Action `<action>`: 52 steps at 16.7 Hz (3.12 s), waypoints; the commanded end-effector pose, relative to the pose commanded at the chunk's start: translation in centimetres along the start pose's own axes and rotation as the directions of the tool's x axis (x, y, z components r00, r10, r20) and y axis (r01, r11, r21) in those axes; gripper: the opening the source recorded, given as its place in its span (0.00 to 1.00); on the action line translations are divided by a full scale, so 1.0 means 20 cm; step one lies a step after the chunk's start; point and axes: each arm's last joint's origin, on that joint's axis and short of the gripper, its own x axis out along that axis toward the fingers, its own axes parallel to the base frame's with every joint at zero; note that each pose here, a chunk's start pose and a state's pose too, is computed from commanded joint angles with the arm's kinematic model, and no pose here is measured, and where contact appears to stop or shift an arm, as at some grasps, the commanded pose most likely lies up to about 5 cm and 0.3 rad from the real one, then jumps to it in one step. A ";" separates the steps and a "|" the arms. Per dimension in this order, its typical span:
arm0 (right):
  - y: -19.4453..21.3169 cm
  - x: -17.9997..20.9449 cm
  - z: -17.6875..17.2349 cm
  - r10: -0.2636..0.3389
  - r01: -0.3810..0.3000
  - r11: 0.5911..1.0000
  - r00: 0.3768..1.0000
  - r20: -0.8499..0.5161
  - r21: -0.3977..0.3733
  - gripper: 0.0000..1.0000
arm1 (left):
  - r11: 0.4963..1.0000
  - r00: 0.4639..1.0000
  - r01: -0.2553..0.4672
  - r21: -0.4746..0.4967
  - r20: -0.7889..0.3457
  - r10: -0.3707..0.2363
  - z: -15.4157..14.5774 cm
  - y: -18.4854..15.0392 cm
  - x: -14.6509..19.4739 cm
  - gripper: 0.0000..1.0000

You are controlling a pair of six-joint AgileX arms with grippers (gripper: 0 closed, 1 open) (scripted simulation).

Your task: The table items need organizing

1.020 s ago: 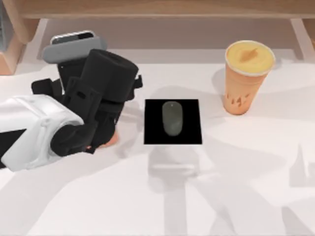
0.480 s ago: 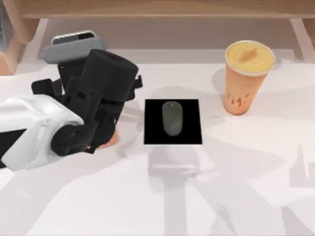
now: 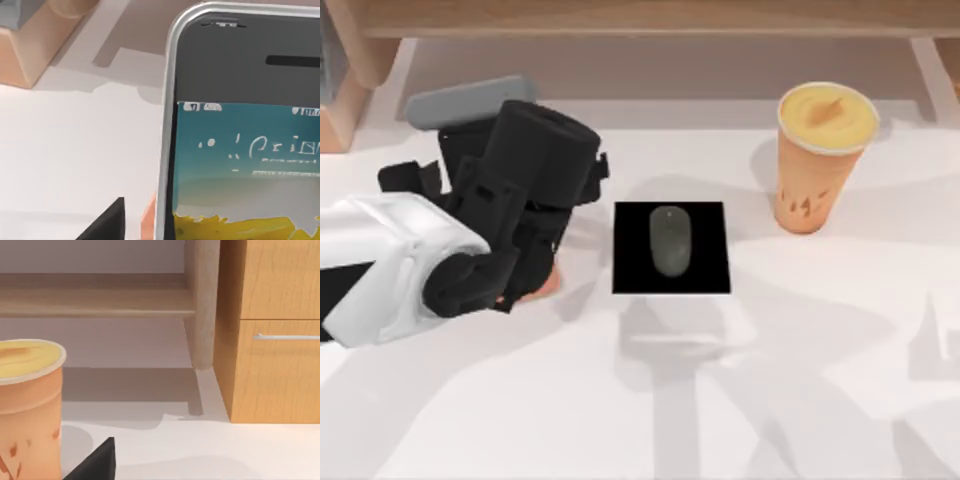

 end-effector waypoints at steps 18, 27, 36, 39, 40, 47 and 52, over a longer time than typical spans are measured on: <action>0.00 0.00 0.00 0.000 0.000 1.000 1.000 0.000 0.000 1.00 | 1.000 1.000 0.011 -0.016 0.002 -0.011 -0.04 0.07 -0.13 1.00; 0.00 0.00 0.00 0.000 0.000 1.000 1.000 0.000 0.000 1.00 | 0.983 0.984 0.158 -0.090 0.100 -0.149 0.04 0.61 -0.28 1.00; 0.00 0.00 0.00 0.000 0.000 1.000 1.000 0.000 0.000 1.00 | 0.968 0.882 0.244 0.060 0.402 -0.247 -0.28 1.01 -0.41 1.00; 0.00 0.00 0.00 0.000 0.000 1.000 1.000 0.000 0.000 1.00 | 0.967 0.866 0.226 0.114 0.432 -0.253 -0.36 1.04 -0.38 1.00; 0.00 0.00 0.00 0.000 0.000 1.000 1.000 0.000 0.000 1.00 | 0.967 0.864 0.222 0.122 0.436 -0.253 -0.37 1.05 -0.37 1.00; 0.00 0.00 0.00 0.002 -0.002 1.000 1.000 -0.003 0.000 1.00 | 0.967 0.863 0.221 0.124 0.437 -0.254 -0.37 1.05 -0.37 1.00; 0.03 0.06 0.03 0.029 -0.029 1.000 0.998 -0.052 -0.004 1.00 | 0.967 0.863 0.221 0.124 0.437 -0.254 -0.37 1.05 -0.37 1.00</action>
